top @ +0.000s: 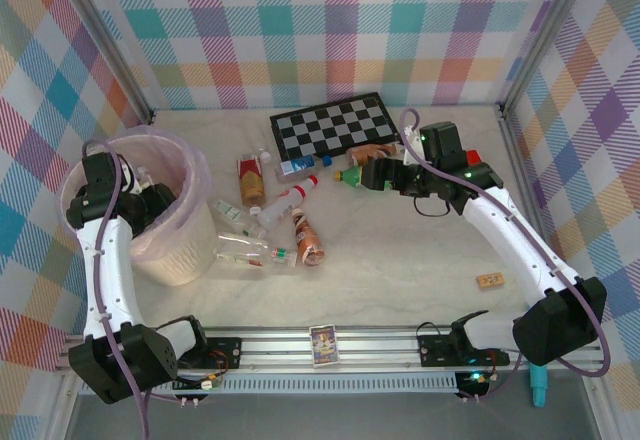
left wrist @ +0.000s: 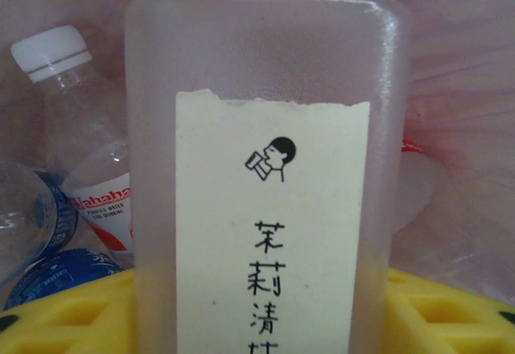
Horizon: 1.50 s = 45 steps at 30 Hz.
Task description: Put the plastic bottles in the bin
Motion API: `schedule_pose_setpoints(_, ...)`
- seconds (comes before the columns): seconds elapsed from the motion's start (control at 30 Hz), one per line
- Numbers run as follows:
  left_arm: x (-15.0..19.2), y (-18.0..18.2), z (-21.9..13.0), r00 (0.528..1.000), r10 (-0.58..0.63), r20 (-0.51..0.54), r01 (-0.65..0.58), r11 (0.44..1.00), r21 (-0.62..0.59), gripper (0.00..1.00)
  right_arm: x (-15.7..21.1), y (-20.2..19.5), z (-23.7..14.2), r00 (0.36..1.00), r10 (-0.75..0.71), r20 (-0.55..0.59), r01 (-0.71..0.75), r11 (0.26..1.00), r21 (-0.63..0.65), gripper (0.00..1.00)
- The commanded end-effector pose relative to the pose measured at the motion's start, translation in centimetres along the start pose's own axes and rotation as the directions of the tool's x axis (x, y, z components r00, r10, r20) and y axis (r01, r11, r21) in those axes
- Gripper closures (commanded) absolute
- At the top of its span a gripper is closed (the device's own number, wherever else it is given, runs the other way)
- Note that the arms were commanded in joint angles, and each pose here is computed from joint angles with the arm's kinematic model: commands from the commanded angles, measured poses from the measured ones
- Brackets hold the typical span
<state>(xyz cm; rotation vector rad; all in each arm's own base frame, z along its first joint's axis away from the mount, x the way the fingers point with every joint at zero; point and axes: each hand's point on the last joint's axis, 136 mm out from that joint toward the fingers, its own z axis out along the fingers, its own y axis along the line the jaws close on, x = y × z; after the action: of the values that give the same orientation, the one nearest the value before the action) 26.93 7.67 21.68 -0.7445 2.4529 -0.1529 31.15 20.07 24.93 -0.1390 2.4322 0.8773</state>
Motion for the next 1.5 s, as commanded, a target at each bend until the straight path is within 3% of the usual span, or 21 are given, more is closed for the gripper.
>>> schedule_pose_setpoints(0.0,0.6,0.3,-0.2,1.000,0.015,-0.022,-0.015,1.000,-0.011,0.32,-0.4,-0.4,-0.1,0.999,0.042,0.007,-0.042,0.998,0.036,0.09)
schedule_pose_setpoints(0.2,-1.0,-0.3,-2.7,0.998,0.063,0.026,-0.062,0.998,-0.011,0.13,-0.2,-1.1,0.2,0.996,0.087,-0.003,-0.086,0.994,0.063,0.08)
schedule_pose_setpoints(0.4,-2.3,-1.1,-5.9,0.990,0.109,0.088,-0.109,0.994,-0.007,0.02,1.0,-0.4,1.1,0.994,0.096,-0.060,-0.095,0.995,0.022,0.08)
schedule_pose_setpoints(0.63,-3.5,-1.7,-9.7,0.975,0.145,0.170,-0.144,0.989,-0.020,0.00,4.2,1.1,4.2,0.982,0.016,-0.190,-0.004,0.998,0.064,0.07)
schedule_pose_setpoints(0.8,-4.4,-2.8,-13.5,0.953,0.153,0.263,-0.158,0.987,-0.005,0.00,9.7,3.0,8.9,0.923,-0.056,-0.382,0.099,0.991,0.093,0.08)
schedule_pose_setpoints(0.93,-4.3,-5.7,-16.8,0.931,0.124,0.343,-0.178,0.975,0.130,0.00,13.1,3.9,12.3,0.881,-0.092,-0.464,0.154,0.983,0.097,0.09)
schedule_pose_setpoints(1.07,-3.3,-9.9,-19.1,0.929,0.069,0.363,-0.206,0.912,0.354,0.01,15.0,4.5,15.3,0.855,-0.089,-0.510,0.141,0.988,0.064,0.10)
schedule_pose_setpoints(1.3,-1.6,-12.5,-20.6,0.934,0.040,0.354,-0.222,0.843,0.490,0.05,16.4,2.9,18.2,0.832,-0.060,-0.551,0.139,0.985,0.103,0.11)
schedule_pose_setpoints(1.47,-0.8,-13.3,-20.2,0.942,0.054,0.330,-0.230,0.821,0.523,0.06,16.8,2.7,19.0,0.825,-0.047,-0.563,0.126,0.987,0.101,0.19)
